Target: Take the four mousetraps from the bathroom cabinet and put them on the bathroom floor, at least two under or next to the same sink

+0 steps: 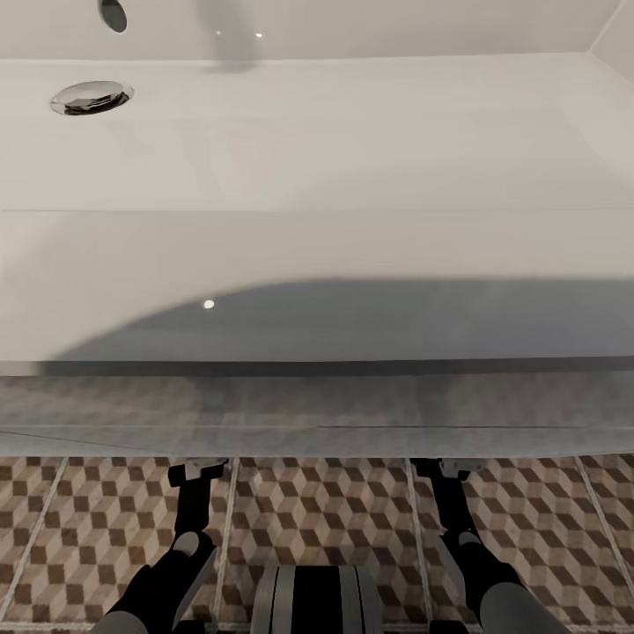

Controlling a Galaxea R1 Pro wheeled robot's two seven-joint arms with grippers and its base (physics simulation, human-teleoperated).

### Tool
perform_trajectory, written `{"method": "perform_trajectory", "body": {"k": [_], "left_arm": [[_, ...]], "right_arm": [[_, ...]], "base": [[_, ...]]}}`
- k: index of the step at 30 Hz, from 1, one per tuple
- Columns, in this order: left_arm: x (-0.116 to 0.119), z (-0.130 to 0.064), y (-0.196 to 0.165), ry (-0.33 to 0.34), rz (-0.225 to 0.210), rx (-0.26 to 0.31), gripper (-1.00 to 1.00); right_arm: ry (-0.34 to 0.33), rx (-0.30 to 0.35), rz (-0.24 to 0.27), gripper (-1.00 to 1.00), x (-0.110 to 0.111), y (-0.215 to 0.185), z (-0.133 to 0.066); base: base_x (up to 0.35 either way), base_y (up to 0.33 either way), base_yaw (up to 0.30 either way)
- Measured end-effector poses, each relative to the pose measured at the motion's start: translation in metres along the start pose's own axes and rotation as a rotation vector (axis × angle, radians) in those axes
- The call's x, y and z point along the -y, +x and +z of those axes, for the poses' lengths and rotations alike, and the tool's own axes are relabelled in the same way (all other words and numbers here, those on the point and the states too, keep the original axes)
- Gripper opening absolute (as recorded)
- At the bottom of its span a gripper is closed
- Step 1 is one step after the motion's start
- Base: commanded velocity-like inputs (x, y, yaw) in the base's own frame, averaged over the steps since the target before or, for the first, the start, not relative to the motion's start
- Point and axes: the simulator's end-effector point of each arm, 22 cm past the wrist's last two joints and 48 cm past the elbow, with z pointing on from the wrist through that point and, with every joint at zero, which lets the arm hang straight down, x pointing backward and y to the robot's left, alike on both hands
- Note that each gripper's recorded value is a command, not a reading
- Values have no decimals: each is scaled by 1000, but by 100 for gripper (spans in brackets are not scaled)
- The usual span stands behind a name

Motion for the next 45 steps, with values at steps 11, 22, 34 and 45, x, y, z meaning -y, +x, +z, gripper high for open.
{"method": "perform_trajectory", "body": {"k": [11, 22, 34, 45], "left_arm": [[-1, 0, 0, -1, 0, -1, -100], [1, 0, -4, -4, -8, 6, -100], [0, 1, -6, -9, -15, 15, -100], [2, 0, -5, -6, -13, 13, -100]], "right_arm": [[-1, -3, 0, -100, 0, 1, -1], [-2, -4, -1, -100, 0, 1, -1], [0, -12, 0, -100, 0, 3, -1], [4, -9, 3, -100, 1, 2, -1]], "base": [[0, 0, 0], [0, 0, 0], [0, 0, 0], [0, 0, 0]]}}
